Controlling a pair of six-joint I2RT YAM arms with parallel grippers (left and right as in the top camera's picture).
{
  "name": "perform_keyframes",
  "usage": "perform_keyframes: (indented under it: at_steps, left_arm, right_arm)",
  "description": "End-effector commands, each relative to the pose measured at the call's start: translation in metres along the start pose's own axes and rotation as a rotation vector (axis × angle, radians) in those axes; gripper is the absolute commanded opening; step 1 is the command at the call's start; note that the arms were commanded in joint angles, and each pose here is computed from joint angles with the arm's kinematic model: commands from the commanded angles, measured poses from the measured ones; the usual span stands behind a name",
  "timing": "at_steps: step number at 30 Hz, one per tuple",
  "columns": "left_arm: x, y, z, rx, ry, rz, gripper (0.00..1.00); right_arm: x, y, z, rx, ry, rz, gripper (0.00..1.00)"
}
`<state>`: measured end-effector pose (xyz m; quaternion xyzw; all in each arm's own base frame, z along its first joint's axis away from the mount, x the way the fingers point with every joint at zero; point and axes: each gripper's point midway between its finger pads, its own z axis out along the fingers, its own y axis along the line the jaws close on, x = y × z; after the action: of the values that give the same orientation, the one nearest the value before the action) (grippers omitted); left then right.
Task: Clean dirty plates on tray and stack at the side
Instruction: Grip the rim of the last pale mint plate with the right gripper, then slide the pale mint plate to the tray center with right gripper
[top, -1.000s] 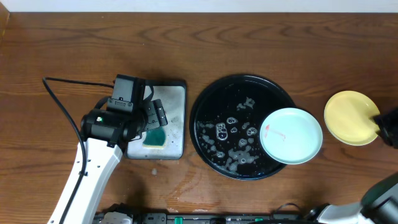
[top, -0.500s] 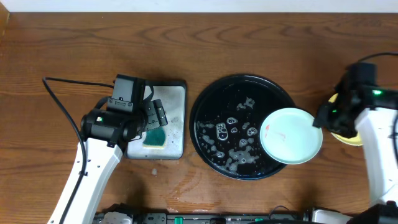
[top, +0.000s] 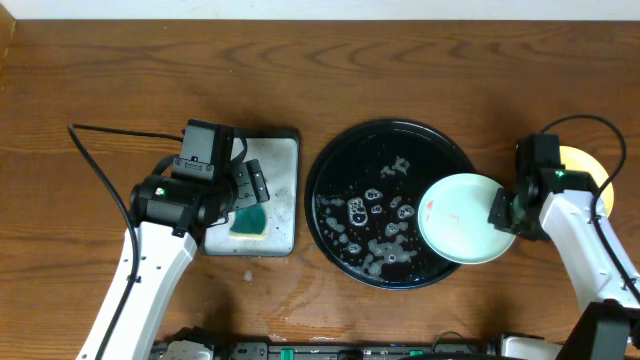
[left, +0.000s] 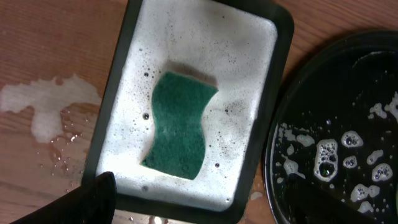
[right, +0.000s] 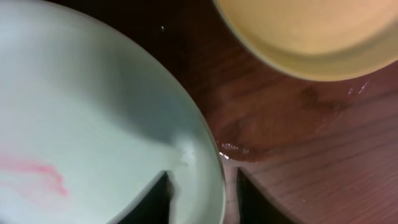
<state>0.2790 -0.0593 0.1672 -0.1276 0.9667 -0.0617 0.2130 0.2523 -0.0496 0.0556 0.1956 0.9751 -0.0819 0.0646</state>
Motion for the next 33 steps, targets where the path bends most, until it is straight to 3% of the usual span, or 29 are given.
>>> perform_keyframes:
  at_steps: [1, 3, 6, 11, 16, 21, 31, 33]
  left_arm:
    - [-0.003, 0.001, -0.003, 0.0, -0.009, 0.001, 0.86]
    - [-0.003, 0.001, -0.003, 0.0, -0.009, 0.001, 0.86]
    - [-0.003, 0.001, -0.003, 0.0, -0.009, 0.001, 0.86]
    - [-0.003, 0.001, -0.003, 0.0, -0.009, 0.001, 0.86]
    - [-0.003, 0.001, -0.003, 0.0, -0.009, 0.001, 0.86]
    - [-0.003, 0.001, -0.003, 0.0, -0.009, 0.001, 0.86]
    - [-0.003, 0.001, -0.003, 0.0, -0.009, 0.001, 0.86]
    - [-0.003, 0.001, -0.003, 0.0, -0.009, 0.001, 0.86]
  right_arm:
    - [0.02, -0.005, 0.018, 0.022, 0.042, 0.05, 0.26]
    - [0.025, -0.007, 0.025, 0.032, 0.045, 0.058, 0.26]
    - [0.027, -0.006, 0.029, 0.023, 0.044, 0.057, 0.01]
    - [0.019, 0.014, 0.014, -0.088, 0.016, -0.035, 0.01]
    - [0.005, 0.055, -0.028, -0.297, -0.104, -0.164, 0.01]
    - [0.013, 0.098, -0.055, -0.467, -0.15, -0.261, 0.01]
    - [0.051, 0.133, -0.002, -0.361, 0.043, -0.026, 0.01]
    - [0.049, 0.142, -0.005, -0.399, 0.047, -0.03, 0.15]
